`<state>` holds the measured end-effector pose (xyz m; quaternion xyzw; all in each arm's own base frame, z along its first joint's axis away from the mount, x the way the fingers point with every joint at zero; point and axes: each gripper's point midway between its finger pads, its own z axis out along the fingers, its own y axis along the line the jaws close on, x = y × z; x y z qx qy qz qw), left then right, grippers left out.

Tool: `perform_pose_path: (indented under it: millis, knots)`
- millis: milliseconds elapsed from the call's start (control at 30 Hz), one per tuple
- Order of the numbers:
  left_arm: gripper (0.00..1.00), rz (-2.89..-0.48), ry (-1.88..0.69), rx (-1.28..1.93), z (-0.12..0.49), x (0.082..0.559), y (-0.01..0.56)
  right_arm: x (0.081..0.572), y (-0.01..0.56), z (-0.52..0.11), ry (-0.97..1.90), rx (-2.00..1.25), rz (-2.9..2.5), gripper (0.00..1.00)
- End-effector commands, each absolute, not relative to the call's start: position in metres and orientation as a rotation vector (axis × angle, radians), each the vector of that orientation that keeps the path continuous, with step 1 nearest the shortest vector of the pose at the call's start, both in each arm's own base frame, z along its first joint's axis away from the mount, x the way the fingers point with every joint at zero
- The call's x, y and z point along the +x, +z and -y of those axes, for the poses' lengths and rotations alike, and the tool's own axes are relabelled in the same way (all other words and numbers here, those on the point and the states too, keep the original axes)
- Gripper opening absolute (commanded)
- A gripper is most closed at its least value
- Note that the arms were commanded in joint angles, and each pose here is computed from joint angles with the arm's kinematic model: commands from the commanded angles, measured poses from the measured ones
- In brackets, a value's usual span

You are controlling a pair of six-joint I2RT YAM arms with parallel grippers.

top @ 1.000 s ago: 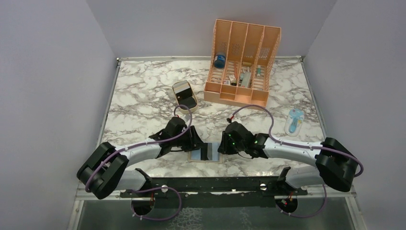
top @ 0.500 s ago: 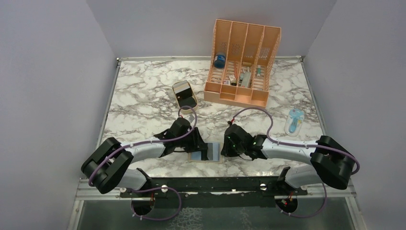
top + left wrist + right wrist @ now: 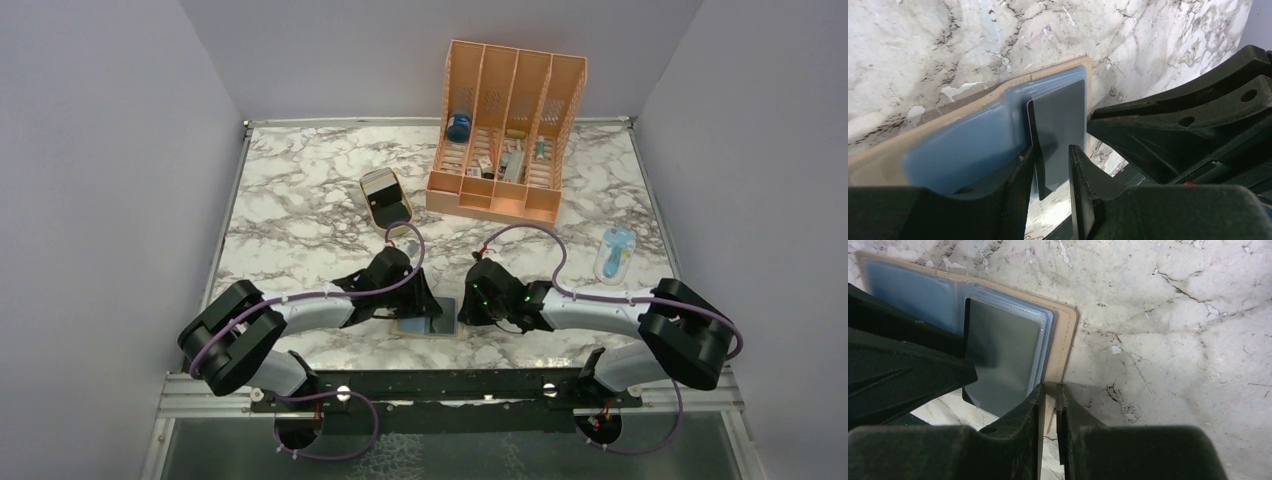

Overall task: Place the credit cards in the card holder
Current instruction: Insert the credit card into the card holder.

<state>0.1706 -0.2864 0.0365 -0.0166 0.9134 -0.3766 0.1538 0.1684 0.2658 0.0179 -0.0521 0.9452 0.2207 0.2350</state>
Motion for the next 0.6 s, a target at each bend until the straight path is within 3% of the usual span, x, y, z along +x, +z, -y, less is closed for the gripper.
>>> perform_pose_path:
  millis: [0, 200, 400, 500, 567]
  knots:
    - [0.34, -2.549, -1.113, -0.036, 0.304, 0.179, 0.053, 0.168, 0.008, -0.26, 0.546, -0.155, -2.608, 0.15]
    - [0.4, -2.569, -1.103, -0.038, 0.304, 0.175, 0.049, 0.177, 0.02, -0.25, 0.475, -0.144, -2.565, 0.15]
    - [0.45, -2.587, -1.004, -0.038, 0.293, 0.177, 0.048, 0.183, 0.038, -0.238, 0.431, -0.141, -2.506, 0.27]
    - [0.6, -2.562, -0.881, 0.024, 0.285, 0.19, 0.058, 0.187, 0.047, -0.235, 0.453, -0.169, -2.443, 0.29]
    - [0.63, -2.542, -0.79, 0.079, 0.279, 0.202, 0.066, 0.187, 0.054, -0.234, 0.473, -0.179, -2.41, 0.32]
